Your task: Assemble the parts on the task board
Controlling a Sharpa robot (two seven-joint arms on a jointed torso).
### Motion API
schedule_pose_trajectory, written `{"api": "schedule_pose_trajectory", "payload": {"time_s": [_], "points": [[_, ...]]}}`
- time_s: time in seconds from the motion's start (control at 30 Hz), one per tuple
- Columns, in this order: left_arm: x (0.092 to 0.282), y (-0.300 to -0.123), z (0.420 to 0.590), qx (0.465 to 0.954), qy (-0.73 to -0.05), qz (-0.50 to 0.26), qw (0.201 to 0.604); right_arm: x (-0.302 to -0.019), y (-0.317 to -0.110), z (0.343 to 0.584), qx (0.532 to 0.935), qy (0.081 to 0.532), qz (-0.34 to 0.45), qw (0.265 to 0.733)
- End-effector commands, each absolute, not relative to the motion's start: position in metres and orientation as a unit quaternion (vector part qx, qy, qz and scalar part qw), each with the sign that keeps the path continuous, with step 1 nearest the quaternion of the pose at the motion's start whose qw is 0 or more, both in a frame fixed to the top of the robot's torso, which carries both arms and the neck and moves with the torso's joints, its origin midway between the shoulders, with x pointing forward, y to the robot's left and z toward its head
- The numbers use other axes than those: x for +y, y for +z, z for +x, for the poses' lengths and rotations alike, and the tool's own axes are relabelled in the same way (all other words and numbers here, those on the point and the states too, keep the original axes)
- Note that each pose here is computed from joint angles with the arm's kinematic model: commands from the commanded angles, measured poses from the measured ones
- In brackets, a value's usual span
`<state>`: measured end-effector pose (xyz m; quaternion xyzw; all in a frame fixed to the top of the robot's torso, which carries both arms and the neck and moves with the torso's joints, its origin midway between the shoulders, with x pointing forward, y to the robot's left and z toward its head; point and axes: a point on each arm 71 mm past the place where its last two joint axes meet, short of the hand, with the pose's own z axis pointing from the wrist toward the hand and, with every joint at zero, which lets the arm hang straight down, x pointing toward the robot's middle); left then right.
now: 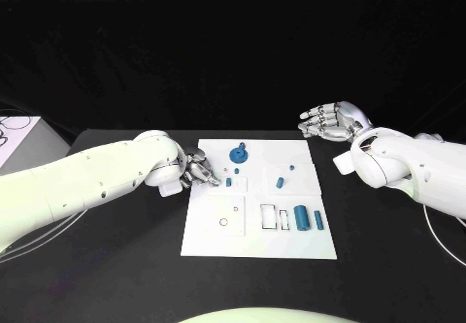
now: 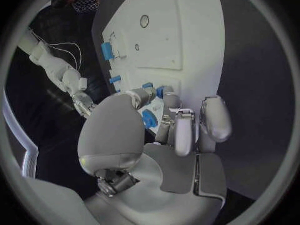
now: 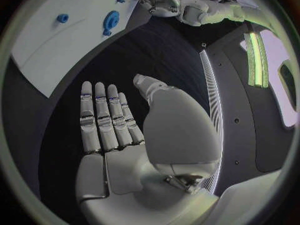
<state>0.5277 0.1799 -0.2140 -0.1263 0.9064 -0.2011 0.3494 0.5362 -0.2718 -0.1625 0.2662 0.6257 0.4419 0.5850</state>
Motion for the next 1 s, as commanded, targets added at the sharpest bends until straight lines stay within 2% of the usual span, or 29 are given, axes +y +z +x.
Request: {"api": "schedule_pose_trajectory", "payload": {"time_s": [0.03,1.0], "points": [[0.1768,-0.2169,0.5254,0.908,-0.206,-0.123,0.345,-0.2709,-0.1624,0.5360,0.627,0.447,0.262,0.581],[0.1777,-0.2076,0.5176,0.901,-0.243,-0.135,0.332,-0.2717,-0.1644,0.5364,0.629,0.445,0.263,0.581]]}}
